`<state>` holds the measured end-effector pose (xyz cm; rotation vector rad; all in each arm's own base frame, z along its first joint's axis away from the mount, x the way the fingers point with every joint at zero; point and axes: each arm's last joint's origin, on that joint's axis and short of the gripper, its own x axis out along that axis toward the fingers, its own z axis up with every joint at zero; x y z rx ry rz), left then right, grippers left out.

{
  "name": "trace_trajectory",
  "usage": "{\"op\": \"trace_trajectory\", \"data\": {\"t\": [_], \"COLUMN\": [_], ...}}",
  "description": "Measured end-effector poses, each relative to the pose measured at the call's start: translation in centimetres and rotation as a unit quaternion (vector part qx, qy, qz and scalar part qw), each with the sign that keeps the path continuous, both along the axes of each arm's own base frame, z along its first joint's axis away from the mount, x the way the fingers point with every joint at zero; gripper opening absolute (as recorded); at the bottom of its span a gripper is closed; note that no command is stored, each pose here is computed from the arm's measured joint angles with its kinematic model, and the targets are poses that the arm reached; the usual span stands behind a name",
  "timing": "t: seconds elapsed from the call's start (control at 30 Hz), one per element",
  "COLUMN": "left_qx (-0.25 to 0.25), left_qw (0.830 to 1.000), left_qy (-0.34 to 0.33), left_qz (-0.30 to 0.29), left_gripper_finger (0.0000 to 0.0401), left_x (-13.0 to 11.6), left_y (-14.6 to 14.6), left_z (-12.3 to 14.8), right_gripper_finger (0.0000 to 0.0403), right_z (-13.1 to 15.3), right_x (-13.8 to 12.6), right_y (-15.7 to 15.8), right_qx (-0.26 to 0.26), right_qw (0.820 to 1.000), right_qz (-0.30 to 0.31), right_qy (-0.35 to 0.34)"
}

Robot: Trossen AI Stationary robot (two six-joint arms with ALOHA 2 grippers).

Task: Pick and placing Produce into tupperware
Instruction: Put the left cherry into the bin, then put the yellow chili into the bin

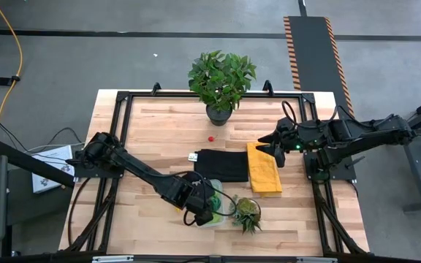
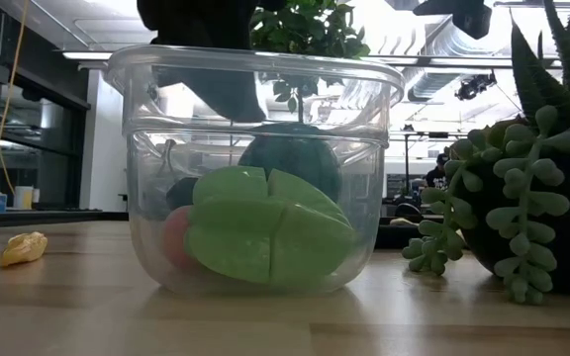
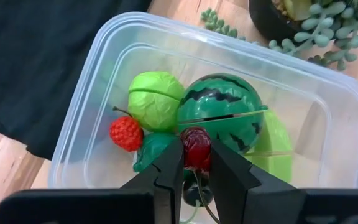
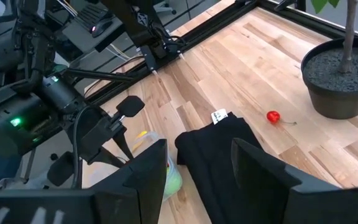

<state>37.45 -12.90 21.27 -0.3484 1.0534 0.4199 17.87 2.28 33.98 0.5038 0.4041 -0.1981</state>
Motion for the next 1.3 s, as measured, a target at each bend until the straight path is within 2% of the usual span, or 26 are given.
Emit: {"op": "trace_trajectory", "data": {"t": [0.1,0.37,0.5,0.73,0.97,1.17,1.3], "left_qx": [0.002,0.0,0.002,-0.009,-0.008,-0.005,0.003], "left_qw": [1.0,1.0,1.0,0.998,0.995,0.994,0.99], "left_qy": [0.001,0.0,0.002,0.004,-0.024,-0.052,-0.084], "left_qz": [-0.006,-0.009,-0.025,-0.065,-0.092,-0.094,-0.11], "left_gripper_finger": [0.0066,0.0126,0.0134,0.0109,0.0064,0.001,0.0008], "left_x": [0.0,0.1,-0.1,-1.2,-3.3,-6.4,-8.8], "left_y": [0.0,0.0,0.0,0.3,1.5,3.9,5.6], "left_z": [0.0,0.0,0.3,2.4,6.6,11.1,13.9], "right_gripper_finger": [0.0171,0.0171,0.0171,0.0171,0.0171,0.0171,0.0171], "right_z": [0.0,0.0,0.0,-0.1,-0.1,0.1,0.7], "right_x": [0.0,0.0,0.0,0.0,0.0,0.1,0.3], "right_y": [0.0,0.0,0.0,0.0,0.0,0.1,0.2], "right_qx": [0.0,0.0,0.0,-0.003,-0.004,0.007,0.001], "right_qw": [1.0,1.0,1.0,1.0,1.0,1.0,0.999], "right_qz": [0.0,0.0,0.0,0.001,0.002,0.013,0.02], "right_qy": [-0.001,-0.001,-0.001,0.003,0.004,-0.007,-0.038]}}
